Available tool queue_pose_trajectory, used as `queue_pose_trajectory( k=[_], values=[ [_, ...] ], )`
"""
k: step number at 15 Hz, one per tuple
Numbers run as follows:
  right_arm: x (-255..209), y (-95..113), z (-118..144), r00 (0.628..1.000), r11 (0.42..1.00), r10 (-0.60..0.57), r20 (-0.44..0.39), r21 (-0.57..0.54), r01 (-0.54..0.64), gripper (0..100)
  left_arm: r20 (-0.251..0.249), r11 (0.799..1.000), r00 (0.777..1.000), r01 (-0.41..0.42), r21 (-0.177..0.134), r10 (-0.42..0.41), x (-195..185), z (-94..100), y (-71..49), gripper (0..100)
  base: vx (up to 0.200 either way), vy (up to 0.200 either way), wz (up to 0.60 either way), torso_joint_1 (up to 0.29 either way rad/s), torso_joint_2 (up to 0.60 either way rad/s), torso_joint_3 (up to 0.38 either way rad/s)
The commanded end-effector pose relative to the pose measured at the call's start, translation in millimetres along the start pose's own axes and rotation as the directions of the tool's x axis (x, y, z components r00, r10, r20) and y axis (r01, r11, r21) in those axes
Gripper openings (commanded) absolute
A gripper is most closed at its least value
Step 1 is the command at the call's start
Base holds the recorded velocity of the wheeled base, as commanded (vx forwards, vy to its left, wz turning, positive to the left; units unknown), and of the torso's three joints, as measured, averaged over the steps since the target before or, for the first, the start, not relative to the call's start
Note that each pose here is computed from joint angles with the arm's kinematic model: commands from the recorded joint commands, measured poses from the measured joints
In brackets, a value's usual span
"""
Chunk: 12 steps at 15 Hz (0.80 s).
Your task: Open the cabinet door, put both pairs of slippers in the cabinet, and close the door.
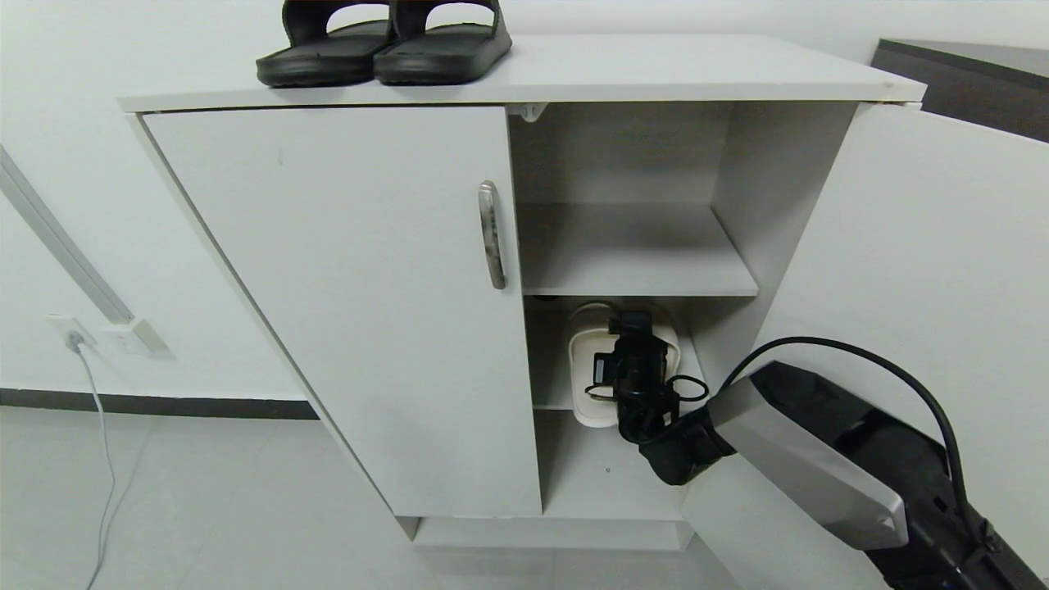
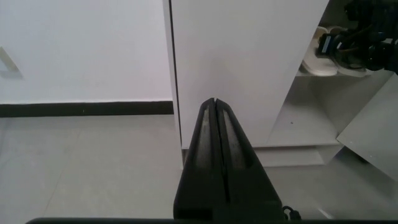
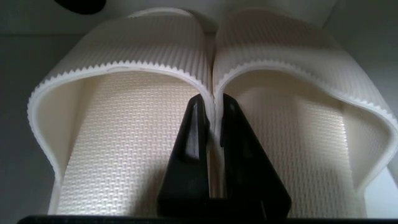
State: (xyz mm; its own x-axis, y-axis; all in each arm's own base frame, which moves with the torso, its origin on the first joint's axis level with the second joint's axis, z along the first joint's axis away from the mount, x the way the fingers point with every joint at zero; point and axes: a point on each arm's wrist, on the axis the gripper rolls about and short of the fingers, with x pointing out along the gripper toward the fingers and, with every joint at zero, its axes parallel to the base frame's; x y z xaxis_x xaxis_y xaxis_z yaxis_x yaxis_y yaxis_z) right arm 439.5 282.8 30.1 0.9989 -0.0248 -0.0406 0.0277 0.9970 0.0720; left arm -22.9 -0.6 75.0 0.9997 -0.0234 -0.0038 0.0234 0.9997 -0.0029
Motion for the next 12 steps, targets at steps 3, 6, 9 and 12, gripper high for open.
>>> queue_pose_trajectory(
  k=[3,6,9,12],
  values=[
    [9,-1,-7,1.000,1.000,-0.013,-0.001,-0.001,0.013,0,-0.001,1.000,1.000,0.000,0.000,0.000,0,0.0,0.0,0,0.000,0.000,0.00,0.000,0.00,0.000],
    [11,-1,-8,1.000,1.000,-0.015,-0.004,-0.003,0.015,0,-0.001,1.000,1.000,0.000,0.000,0.000,0,0.0,0.0,0,0.000,0.000,0.00,0.000,0.00,0.000],
    [14,-3,-14,1.000,1.000,-0.020,-0.010,-0.008,0.020,0,-0.002,1.000,1.000,0.000,-0.002,0.000,0,0.1,0.0,0,0.000,0.000,0.00,0.000,0.00,0.000],
    [15,-2,-22,1.000,1.000,-0.021,-0.019,-0.013,0.021,100,-0.001,1.000,1.000,0.000,-0.002,0.000,0,0.0,0.0,0,0.000,0.000,0.00,0.000,0.00,0.000]
  ],
)
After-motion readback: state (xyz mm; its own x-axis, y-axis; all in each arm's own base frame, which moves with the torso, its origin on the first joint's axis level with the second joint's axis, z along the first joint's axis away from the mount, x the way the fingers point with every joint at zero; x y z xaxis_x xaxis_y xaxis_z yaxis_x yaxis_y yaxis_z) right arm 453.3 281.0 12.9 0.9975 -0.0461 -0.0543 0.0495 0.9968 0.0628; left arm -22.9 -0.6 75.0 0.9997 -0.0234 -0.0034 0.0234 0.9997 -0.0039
